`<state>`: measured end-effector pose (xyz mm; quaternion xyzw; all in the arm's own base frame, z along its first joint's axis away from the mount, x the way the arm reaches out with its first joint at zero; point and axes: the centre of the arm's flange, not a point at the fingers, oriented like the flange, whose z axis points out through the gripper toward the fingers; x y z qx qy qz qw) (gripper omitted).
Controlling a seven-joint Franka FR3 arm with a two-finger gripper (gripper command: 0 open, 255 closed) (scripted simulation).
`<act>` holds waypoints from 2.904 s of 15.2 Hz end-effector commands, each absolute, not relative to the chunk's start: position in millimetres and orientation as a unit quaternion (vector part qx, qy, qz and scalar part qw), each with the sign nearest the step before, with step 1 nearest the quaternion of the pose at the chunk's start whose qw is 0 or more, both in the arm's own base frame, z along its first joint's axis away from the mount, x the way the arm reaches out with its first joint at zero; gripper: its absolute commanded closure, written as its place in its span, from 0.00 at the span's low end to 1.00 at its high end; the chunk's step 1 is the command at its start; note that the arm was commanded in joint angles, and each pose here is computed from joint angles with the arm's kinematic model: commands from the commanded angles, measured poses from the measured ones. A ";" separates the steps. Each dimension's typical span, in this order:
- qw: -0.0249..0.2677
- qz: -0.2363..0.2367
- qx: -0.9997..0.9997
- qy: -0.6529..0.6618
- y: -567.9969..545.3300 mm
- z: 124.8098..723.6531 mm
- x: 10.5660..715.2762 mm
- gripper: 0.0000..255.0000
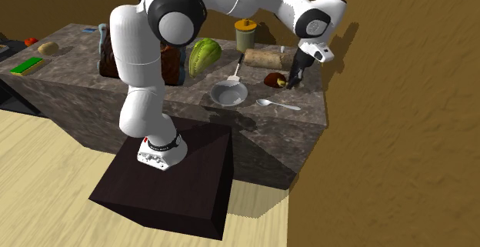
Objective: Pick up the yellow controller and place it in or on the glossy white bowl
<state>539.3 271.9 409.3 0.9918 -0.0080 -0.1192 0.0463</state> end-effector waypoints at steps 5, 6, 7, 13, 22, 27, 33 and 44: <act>0.046 -0.119 0.992 -0.008 271.2 440.9 538.9 1.00; 0.046 -0.119 0.992 -0.008 271.2 446.1 538.9 1.00; 0.046 -0.119 0.992 -0.008 271.2 449.7 538.8 1.00; 0.046 -0.119 0.992 -0.008 256.8 454.7 461.1 1.00; 0.046 -0.119 0.992 -0.008 235.2 462.2 344.5 1.00; 0.046 -0.119 0.992 -0.008 223.4 466.3 280.6 1.00; 0.046 -0.119 0.992 -0.008 223.4 434.7 280.6 1.00; 0.046 -0.119 0.992 -0.008 223.3 379.7 280.5 1.00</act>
